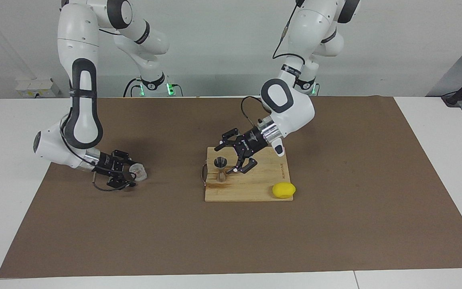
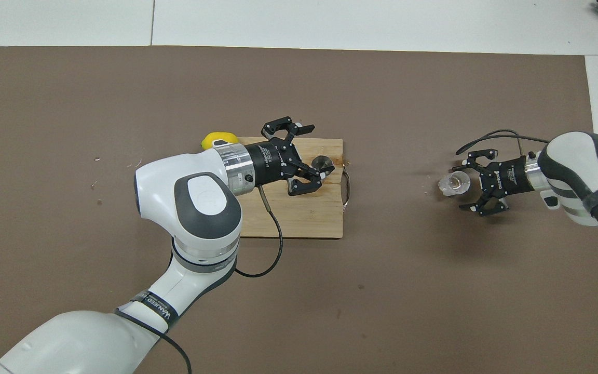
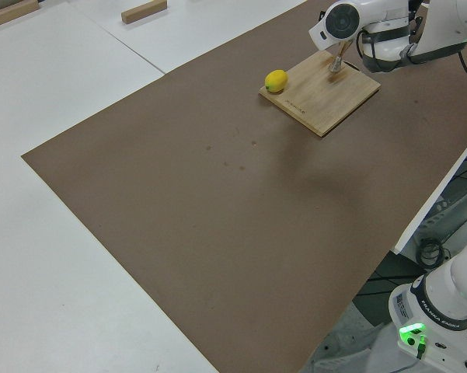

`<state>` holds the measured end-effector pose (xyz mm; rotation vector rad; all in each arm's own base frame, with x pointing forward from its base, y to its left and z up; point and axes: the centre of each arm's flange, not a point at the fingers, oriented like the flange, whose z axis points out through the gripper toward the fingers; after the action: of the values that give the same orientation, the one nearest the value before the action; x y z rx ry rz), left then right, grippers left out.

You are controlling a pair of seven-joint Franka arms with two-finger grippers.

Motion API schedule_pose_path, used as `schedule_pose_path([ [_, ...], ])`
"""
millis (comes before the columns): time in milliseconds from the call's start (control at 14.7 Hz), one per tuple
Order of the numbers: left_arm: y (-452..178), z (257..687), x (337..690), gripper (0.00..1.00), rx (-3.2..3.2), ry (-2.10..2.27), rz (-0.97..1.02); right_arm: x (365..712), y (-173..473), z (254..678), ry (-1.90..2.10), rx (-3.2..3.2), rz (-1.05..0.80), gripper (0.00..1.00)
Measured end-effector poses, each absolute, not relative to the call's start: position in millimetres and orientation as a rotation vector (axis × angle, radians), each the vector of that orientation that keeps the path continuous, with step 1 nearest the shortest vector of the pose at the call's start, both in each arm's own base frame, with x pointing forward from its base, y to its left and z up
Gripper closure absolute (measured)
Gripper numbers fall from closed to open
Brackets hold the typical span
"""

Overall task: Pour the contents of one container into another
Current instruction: 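Set the metal cup on the board while the right gripper grasps the glass, then retract the left gripper while the right gripper lifts the glass cup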

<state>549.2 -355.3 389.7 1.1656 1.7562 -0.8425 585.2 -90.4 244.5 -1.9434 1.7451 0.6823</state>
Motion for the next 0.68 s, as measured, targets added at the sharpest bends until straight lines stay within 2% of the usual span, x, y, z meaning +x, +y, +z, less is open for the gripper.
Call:
schedule_pose_path([
  [272, -311.7, 424.9, 569.9, 0.0, 1.283, 1.692, -0.757, 582.7, -84.7, 243.9, 1.727, -1.949, 0.724, 0.0],
  [680, -233.7, 467.7, 595.8, 0.0, 1.653, 1.605, -0.433, 583.6, -79.8, 245.3, 1.718, -1.958, 0.725, 0.01],
])
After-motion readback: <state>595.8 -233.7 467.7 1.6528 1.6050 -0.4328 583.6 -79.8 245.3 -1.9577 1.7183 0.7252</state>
